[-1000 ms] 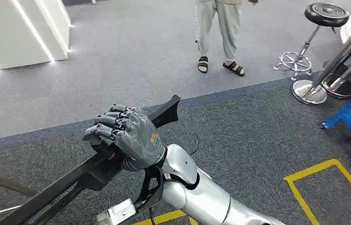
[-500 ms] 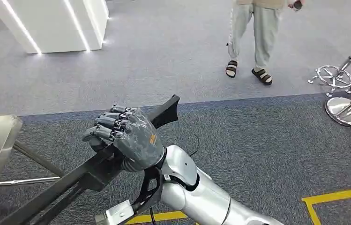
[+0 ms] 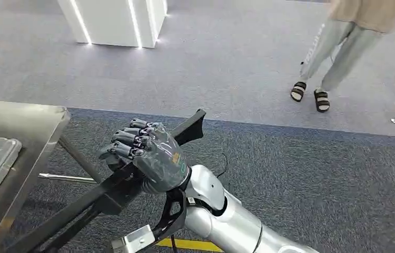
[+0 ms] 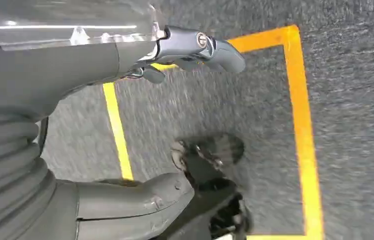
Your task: Take the parts from the cabinet and place them on the table.
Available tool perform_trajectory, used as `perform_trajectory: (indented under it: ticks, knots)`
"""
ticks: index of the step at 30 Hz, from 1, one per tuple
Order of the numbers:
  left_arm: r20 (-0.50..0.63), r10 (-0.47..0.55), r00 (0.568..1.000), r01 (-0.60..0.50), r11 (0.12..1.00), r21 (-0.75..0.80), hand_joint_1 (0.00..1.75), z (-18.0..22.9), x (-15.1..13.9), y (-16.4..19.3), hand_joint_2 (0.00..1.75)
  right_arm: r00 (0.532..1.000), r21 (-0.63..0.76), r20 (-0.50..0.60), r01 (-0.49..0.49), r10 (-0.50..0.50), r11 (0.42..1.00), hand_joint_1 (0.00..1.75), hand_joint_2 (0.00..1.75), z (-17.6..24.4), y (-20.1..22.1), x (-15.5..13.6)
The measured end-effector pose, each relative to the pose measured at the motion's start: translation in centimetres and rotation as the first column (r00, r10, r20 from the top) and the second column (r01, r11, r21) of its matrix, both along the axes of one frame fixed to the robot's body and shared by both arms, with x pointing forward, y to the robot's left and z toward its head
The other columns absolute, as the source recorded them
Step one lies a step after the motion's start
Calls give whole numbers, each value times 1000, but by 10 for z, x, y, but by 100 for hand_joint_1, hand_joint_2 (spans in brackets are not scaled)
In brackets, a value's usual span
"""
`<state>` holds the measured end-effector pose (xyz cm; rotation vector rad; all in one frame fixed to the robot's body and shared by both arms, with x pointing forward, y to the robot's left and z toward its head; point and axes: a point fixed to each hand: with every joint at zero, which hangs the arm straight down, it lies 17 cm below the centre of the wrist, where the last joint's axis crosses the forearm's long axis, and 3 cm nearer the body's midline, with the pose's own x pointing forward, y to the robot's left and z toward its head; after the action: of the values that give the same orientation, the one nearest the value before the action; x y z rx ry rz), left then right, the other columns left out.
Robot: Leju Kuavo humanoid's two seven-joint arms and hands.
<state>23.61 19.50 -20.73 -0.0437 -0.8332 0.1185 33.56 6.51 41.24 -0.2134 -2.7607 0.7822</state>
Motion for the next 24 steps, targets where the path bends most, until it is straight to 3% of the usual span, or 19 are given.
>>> perform_trajectory:
  ticks: [13, 24]
  knots:
    - [-12, 14, 1000, -15, 999, -51, 0, -3, -13, 2, 175, 998, 20, -64, 13, -12, 1000, 175, 175, -20, -9, 12]
    - [10, 24, 1000, -23, 998, -51, 0, 0, -6, 6, 175, 995, 9, -94, -13, 14, 1000, 175, 175, -29, -5, 15]
